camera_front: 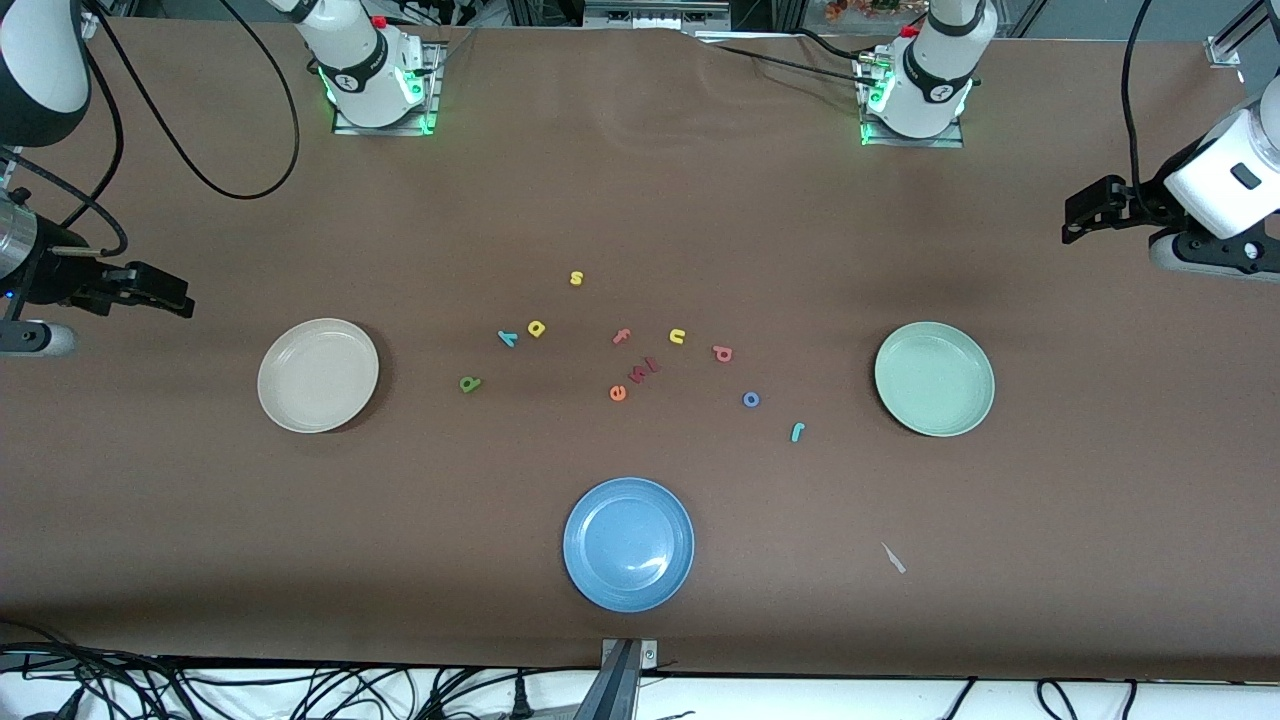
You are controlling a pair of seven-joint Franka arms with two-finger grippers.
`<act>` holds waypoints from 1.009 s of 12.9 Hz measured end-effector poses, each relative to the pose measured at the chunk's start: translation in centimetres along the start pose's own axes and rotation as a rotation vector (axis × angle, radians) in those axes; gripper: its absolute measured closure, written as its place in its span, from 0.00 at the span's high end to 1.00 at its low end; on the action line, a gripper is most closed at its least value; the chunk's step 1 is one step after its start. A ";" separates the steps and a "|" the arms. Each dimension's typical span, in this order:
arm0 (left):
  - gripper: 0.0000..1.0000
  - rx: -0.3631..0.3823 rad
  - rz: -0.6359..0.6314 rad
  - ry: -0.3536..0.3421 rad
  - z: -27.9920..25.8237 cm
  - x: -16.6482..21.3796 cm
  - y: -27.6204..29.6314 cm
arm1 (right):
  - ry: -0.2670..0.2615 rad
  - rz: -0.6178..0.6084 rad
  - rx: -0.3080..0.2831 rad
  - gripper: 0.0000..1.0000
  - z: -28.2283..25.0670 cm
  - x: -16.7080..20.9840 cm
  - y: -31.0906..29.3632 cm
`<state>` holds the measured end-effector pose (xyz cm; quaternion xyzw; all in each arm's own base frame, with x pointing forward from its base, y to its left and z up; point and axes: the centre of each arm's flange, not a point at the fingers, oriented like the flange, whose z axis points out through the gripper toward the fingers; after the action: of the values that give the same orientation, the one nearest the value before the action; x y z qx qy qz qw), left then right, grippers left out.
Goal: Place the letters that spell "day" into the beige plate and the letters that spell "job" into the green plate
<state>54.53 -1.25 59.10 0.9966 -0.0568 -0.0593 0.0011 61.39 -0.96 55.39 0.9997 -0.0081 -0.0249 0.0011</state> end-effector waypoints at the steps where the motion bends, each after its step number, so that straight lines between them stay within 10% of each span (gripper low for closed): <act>1: 1.00 0.000 0.000 0.000 0.0 0.0 0.0 | 0.000 0.000 0.000 1.00 0.0 0.0 0.0; 13: 1.00 0.000 0.019 -0.024 1.1 0.4 1.0 | 0.000 0.000 0.000 1.00 0.0 0.0 0.0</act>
<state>54.68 -2.30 57.95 0.9953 -0.0662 -0.0714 0.0010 61.39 -0.98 55.39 0.9997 -0.0083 -0.0249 0.0011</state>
